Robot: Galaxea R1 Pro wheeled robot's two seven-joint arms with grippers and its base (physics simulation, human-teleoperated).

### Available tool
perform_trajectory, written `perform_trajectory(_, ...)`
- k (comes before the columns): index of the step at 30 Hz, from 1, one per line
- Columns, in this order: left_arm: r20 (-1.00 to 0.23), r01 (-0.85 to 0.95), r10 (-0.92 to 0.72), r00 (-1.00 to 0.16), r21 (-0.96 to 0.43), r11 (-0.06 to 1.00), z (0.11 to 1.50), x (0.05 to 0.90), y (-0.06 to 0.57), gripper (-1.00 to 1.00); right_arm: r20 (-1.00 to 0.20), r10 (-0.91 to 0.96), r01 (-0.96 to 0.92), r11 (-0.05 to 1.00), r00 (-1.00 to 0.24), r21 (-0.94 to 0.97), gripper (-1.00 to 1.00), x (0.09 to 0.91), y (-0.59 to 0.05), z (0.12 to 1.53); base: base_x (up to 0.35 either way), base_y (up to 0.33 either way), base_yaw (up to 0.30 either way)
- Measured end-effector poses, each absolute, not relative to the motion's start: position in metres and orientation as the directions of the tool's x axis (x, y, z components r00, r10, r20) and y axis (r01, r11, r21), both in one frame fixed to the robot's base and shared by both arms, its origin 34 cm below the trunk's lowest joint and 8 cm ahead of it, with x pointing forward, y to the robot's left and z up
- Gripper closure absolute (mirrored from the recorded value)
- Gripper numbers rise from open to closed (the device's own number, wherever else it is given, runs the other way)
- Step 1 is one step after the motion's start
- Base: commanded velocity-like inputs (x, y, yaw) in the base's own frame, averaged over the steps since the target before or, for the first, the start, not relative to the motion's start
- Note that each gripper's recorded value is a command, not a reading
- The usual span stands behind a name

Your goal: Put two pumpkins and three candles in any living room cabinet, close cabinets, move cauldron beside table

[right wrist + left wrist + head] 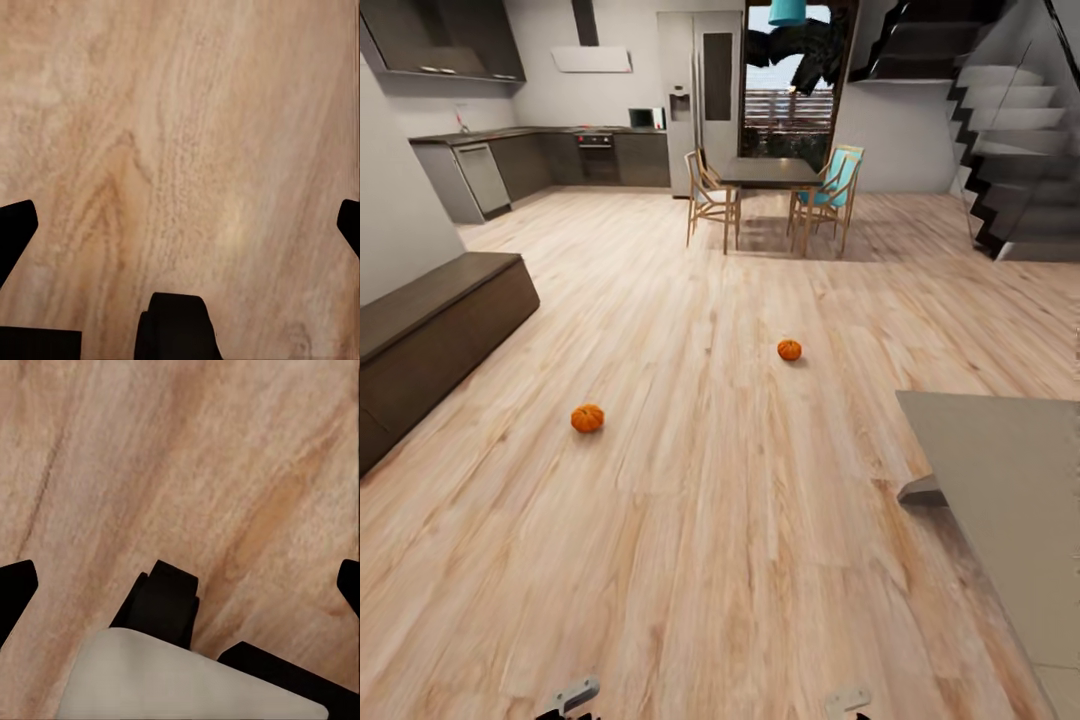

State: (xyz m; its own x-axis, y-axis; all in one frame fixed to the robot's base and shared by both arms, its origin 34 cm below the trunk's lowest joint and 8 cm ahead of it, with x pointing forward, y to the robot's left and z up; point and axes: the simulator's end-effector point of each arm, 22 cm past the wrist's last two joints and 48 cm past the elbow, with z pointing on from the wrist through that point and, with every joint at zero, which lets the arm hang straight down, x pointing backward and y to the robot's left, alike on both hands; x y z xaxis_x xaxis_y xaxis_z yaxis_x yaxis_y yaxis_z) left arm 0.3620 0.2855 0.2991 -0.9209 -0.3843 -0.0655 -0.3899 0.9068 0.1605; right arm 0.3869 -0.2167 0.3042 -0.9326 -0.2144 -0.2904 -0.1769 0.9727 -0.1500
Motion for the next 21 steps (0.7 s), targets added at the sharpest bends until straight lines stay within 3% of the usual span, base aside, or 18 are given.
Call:
perform_trajectory(5, -0.068, -0.39, -0.384, -0.921, 0.159, 0.907, 0.2997, 0.3632, 0.2855, -1.0, -0.293, -0.214, -0.176, 0.973, -0.932, -0.15, -1.0, 0.3881, -0.2167, 0.305, 0.33, 0.0, -0.141)
perform_trajectory(21, -0.069, -0.39, -0.384, -0.921, 0.159, 0.907, 0.2999, 0.3633, 0.2855, -1.0, -0.292, -0.217, -0.175, 0.971, -0.932, -0.163, -1.0, 0.3886, -0.2264, 0.3048, 0.33, 0.0, -0.007)
